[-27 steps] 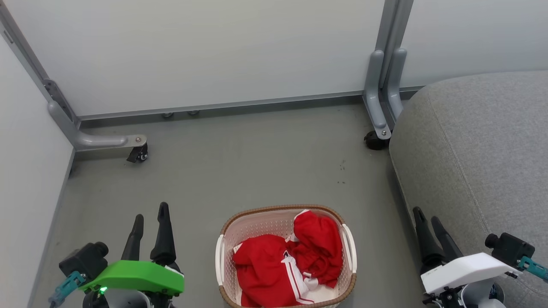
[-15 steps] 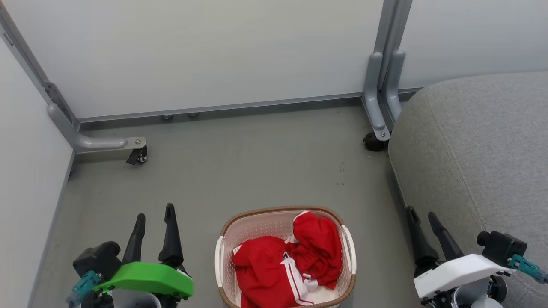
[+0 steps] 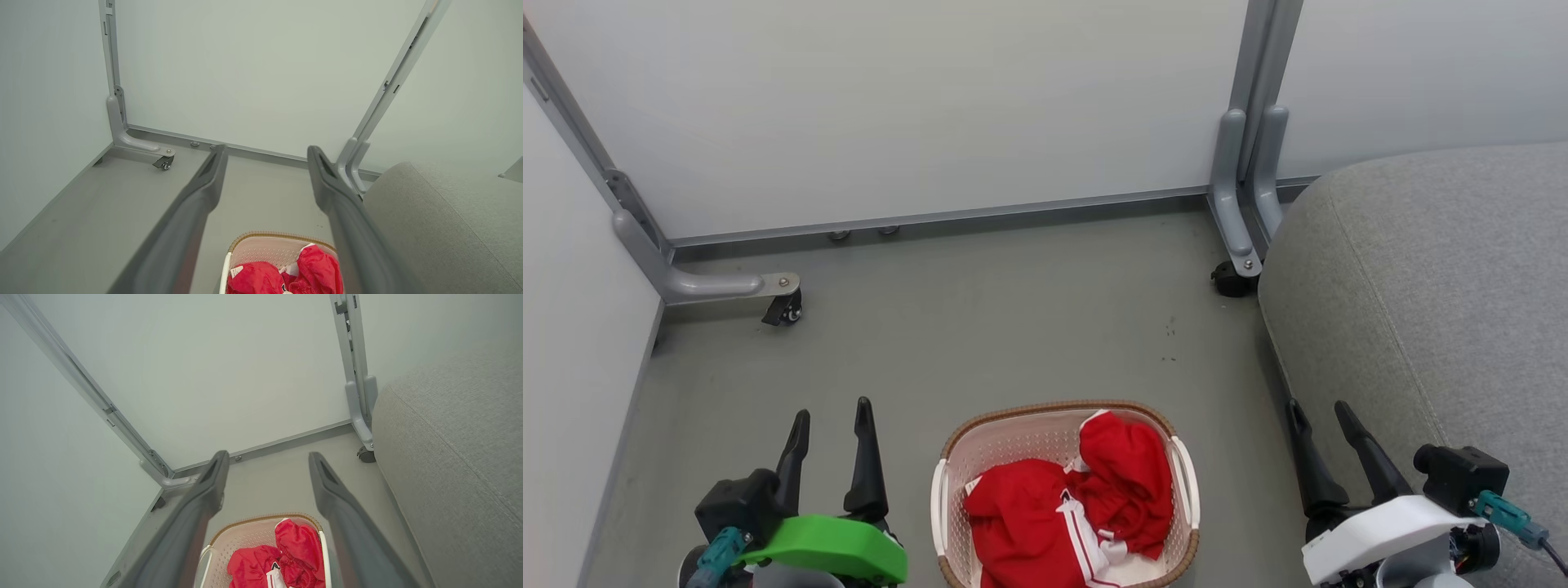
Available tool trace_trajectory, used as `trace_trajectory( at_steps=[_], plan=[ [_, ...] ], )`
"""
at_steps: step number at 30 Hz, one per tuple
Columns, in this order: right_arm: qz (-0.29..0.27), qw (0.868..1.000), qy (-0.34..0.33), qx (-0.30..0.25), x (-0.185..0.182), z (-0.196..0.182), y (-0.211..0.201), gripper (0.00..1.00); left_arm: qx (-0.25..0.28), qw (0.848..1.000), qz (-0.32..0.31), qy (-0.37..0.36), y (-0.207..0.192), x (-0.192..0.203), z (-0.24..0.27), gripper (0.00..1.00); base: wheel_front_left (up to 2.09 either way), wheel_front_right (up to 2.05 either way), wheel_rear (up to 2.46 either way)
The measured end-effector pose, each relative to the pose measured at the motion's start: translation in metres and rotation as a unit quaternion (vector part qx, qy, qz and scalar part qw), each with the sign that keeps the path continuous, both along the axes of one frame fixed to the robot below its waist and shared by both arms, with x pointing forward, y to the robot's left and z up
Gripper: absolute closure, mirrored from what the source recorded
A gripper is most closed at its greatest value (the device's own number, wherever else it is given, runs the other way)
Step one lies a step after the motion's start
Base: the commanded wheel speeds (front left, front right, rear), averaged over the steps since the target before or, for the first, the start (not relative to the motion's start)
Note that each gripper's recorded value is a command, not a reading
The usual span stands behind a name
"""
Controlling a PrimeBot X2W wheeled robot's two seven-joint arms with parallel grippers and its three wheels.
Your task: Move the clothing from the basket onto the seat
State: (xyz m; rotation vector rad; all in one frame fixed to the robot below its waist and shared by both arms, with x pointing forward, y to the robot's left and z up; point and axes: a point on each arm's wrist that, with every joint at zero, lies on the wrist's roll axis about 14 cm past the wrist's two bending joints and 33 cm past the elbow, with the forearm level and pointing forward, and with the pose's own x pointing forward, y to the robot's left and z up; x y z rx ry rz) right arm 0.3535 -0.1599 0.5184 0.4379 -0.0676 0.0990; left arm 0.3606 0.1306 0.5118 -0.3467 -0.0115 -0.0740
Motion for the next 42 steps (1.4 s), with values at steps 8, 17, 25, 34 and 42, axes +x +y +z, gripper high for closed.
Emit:
trace_trajectory(
  at_steps=[8,17,25,34,42],
  plan=[
    [0.000,0.999,-0.016,-0.042,-0.003,0.005,0.001,0.00,0.035,0.999,0.001,-0.018,-0.002,-0.004,0.005,0.00,0.00,0.00,0.00],
    [0.007,0.996,-0.028,-0.084,-0.007,0.007,0.006,0.00,0.074,0.997,-0.004,-0.032,-0.006,-0.007,0.007,0.00,0.00,0.00,0.00],
    [0.008,0.992,-0.041,-0.119,-0.009,0.011,0.007,0.00,0.108,0.993,-0.013,-0.041,-0.011,-0.012,0.005,0.00,0.00,0.00,0.00],
    [0.012,0.987,-0.052,-0.152,-0.012,0.013,0.011,0.00,0.141,0.988,-0.022,-0.056,-0.018,-0.015,0.007,0.00,0.00,0.00,0.00],
    [0.014,0.981,-0.066,-0.181,-0.014,0.017,0.013,0.00,0.168,0.983,-0.030,-0.068,-0.024,-0.017,0.009,0.00,0.00,0.00,0.00]
  ],
)
